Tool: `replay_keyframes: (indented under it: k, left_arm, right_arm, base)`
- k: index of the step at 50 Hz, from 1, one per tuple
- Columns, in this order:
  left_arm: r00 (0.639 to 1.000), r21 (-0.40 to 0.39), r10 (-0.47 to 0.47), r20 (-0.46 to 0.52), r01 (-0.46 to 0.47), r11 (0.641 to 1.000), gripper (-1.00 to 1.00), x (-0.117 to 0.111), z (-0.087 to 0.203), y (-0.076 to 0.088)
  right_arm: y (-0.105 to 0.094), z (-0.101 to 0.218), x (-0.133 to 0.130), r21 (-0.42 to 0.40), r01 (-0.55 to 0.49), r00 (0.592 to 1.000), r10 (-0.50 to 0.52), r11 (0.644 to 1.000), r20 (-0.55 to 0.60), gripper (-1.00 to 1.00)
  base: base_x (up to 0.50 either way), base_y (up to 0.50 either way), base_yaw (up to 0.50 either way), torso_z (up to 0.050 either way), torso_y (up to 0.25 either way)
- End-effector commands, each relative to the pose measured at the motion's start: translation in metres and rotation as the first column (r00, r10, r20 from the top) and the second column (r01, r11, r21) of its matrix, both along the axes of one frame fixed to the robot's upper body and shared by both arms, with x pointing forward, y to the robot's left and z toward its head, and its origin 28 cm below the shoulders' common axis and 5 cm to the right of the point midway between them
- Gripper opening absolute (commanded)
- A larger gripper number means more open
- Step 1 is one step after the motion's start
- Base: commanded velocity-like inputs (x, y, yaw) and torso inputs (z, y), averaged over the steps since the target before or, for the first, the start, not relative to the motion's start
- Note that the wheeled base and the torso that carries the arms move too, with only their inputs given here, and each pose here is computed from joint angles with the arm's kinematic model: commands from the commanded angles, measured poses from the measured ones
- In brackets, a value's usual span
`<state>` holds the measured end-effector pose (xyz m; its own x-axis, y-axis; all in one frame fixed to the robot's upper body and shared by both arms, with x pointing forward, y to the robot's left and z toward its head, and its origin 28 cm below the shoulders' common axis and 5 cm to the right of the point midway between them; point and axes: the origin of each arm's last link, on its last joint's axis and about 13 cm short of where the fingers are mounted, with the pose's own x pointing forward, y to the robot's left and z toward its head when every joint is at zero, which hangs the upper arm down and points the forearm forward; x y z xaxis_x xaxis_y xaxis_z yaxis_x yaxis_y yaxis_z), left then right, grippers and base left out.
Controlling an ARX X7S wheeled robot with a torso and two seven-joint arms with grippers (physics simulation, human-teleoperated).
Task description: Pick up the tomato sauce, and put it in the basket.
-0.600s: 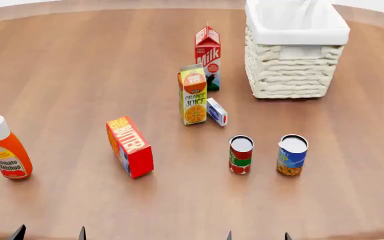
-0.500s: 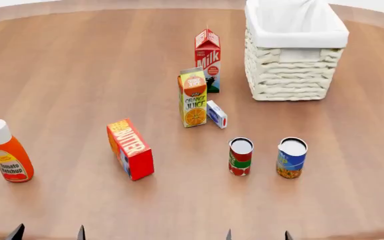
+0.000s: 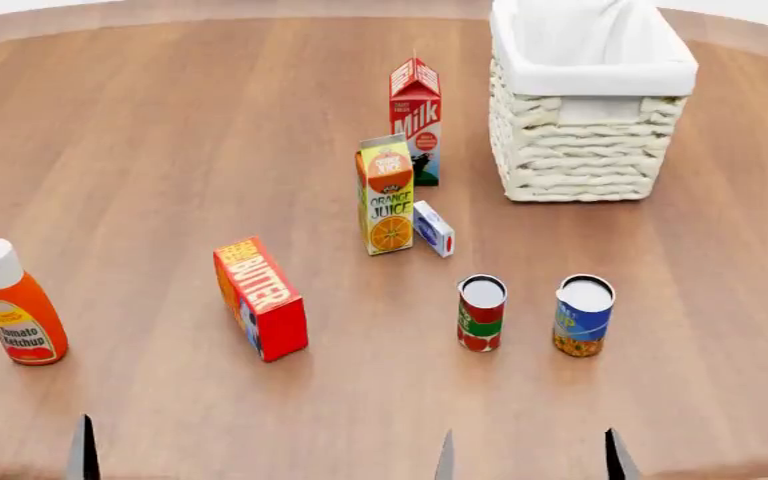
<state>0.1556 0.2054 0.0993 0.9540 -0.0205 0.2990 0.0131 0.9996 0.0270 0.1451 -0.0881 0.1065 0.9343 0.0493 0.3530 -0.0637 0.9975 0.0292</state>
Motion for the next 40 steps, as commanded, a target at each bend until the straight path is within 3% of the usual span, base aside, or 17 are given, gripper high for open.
replay_keyframes:
  k: [1,6,40]
  left_arm:
    - [0.994,-0.002,-0.013,0.104,0.013,1.000,1.00,-0.0253,0.0292,-0.0006]
    - [0.995,0.006,-0.003,0.101,0.002,1.000,1.00,-0.0239,0.0275,-0.0004]
    - [0.997,0.013,-0.001,0.075,0.000,1.000,1.00,-0.0203,0.0225,-0.0017]
  right_arm:
    - [0.0023,0.0302,-0.0284,0.020,-0.030,0.993,0.027,0.999,0.113,1.00]
    - [0.0023,0.0278,-0.0249,0.026,-0.037,0.994,0.034,0.999,0.108,1.00]
    - [0.0045,0.0227,-0.0235,0.006,-0.050,0.996,0.050,0.999,0.080,1.00]
  base:
    - [0.00,0.00,0.00,0.000,0.000]
    - [0.09,0.00,0.00,0.000,0.000]
    - [0.50,0.00,0.00,0.000,0.000]
